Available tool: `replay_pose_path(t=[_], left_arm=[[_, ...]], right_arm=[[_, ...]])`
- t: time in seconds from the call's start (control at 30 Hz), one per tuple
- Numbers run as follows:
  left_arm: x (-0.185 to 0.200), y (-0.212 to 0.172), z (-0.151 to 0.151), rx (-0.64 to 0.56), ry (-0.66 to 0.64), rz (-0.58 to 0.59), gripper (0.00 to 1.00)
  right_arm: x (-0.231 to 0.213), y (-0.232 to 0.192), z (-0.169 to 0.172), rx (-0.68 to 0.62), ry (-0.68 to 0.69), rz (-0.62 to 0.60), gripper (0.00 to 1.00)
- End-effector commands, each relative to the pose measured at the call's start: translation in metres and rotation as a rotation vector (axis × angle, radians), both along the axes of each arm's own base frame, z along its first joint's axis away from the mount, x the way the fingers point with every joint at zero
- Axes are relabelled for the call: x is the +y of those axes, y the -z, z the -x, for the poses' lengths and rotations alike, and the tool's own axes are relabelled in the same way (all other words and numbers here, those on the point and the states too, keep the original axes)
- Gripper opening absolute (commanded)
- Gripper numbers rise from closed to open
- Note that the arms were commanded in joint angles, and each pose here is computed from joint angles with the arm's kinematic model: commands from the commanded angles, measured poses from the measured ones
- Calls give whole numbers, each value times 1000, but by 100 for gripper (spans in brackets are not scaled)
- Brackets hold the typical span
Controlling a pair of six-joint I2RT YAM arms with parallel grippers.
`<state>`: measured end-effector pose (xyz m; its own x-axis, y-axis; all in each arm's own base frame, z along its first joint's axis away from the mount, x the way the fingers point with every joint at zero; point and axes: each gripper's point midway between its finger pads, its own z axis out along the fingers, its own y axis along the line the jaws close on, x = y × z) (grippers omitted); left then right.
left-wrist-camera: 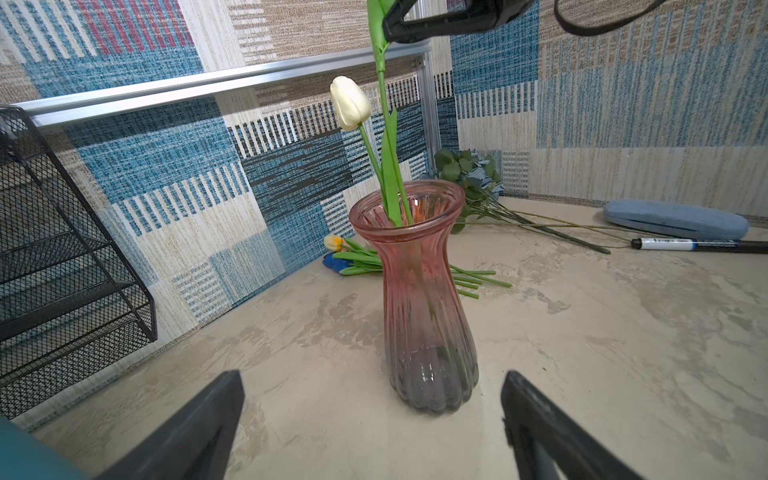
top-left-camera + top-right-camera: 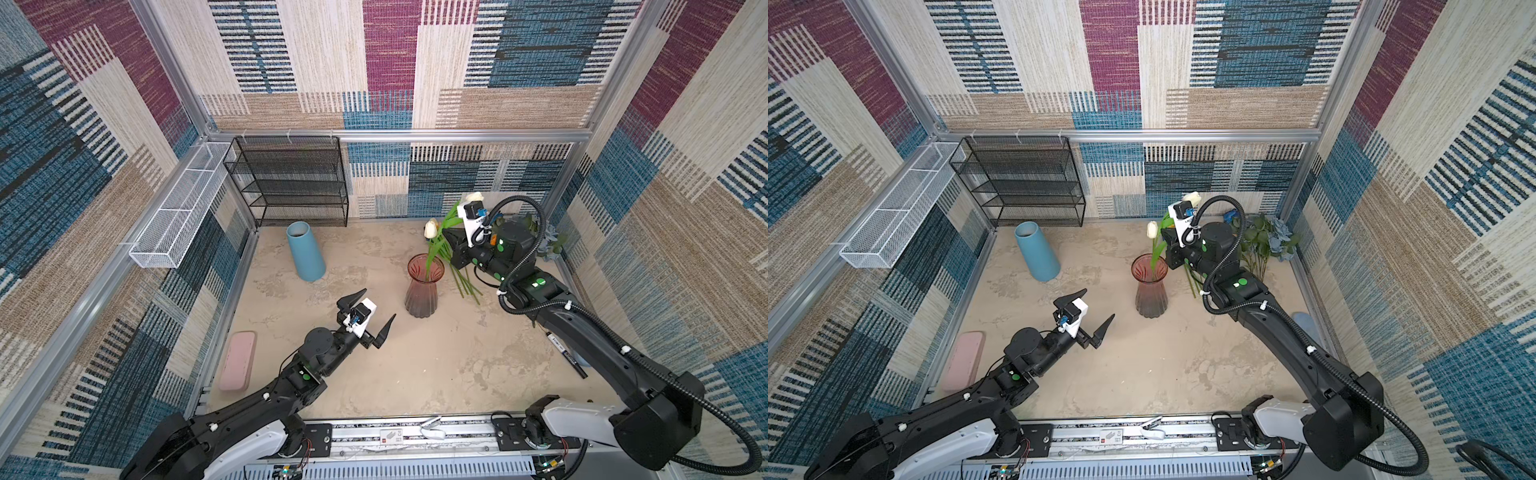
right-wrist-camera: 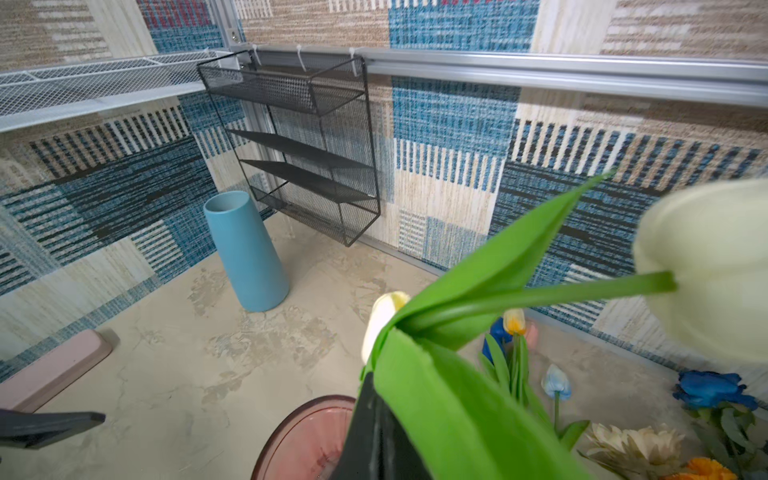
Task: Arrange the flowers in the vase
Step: 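Lower the white tulip stem into the pink vase and open the right gripper, then move the right gripper back down over the tulip bunch on the table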
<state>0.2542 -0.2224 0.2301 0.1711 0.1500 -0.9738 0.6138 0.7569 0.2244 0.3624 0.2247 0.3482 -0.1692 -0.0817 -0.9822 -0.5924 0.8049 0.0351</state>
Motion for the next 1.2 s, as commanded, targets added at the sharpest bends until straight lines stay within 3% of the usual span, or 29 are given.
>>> replay_pose_path(t=[0.0,0.23,0.4,0.7,0.9,1.07,1.17], left_arm=[[3,-6,-2,-10,-17,32,99],[0,-4,-4,-10,-16,35,99],[-1,-5,-4,-6,-9,39,99],[3,-4,-4,-14,-29,20,99],[5,-9,-2,-30,-32,20,99],[5,-11,0,-35,-22,26,99],[1,-15,5,-36,15,21,99]], right_arm=[[4,10,6,1,-2,24,4],[11,53,4,117,19,73,9],[3,70,-7,190,91,119,40],[-7,44,5,183,116,87,68],[-29,0,10,132,178,15,77],[-54,-34,-1,108,201,-126,78],[-83,-33,-20,132,226,-197,76]])
